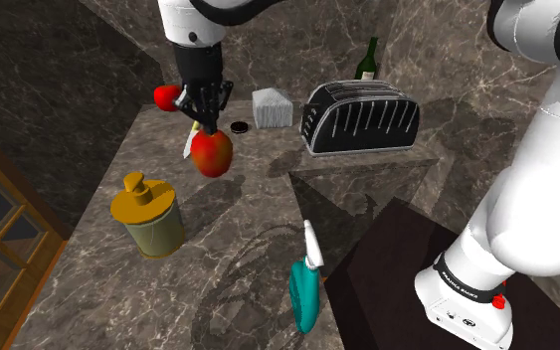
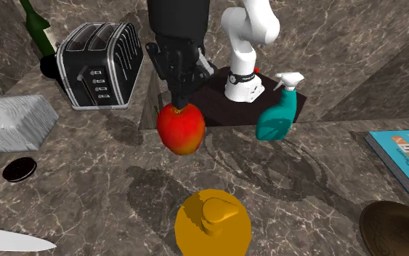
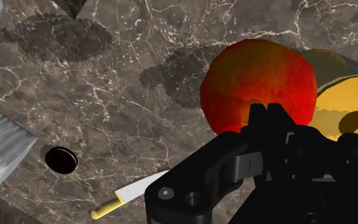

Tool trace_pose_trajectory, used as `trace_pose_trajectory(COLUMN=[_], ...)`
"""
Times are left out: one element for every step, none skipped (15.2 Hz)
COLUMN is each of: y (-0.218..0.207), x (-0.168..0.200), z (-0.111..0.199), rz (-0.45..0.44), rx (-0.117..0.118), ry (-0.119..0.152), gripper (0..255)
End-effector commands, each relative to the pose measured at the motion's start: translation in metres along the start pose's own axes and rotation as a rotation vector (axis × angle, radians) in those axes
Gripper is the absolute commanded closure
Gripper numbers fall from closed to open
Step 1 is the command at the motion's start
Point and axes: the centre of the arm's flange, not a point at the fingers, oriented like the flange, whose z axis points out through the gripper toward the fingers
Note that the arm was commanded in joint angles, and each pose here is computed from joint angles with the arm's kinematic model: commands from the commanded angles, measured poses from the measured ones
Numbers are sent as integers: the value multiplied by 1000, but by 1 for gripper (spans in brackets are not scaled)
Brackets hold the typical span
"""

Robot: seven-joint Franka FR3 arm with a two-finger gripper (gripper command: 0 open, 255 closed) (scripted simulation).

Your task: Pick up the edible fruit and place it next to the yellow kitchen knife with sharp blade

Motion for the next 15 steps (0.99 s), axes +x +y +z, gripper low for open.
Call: trace_pose_trajectory(y=[18, 26, 34, 42, 50, 58, 67, 75, 83, 91, 99, 107, 115, 124, 132], x=[17, 26, 35, 43, 52, 61, 70, 79, 88, 96, 105, 114, 123, 132, 141], z=[9, 15, 20, 26, 31, 37, 42, 48, 53, 59, 64, 70, 75, 81, 86], rz=[-1, -1, -1, -1, -1, -1, -1, -1, -1, -1, -1, -1, -1, -1, -1], rx=[0, 0, 0, 0, 0, 0, 0, 0, 0, 0, 0, 0, 0, 0, 0], ry=[1, 1, 1, 1, 1, 1, 1, 1, 1, 1, 1, 1, 1, 1, 1], gripper=[255, 255, 255, 255, 255, 255, 255, 255, 255, 255, 255, 255, 255, 255, 255])
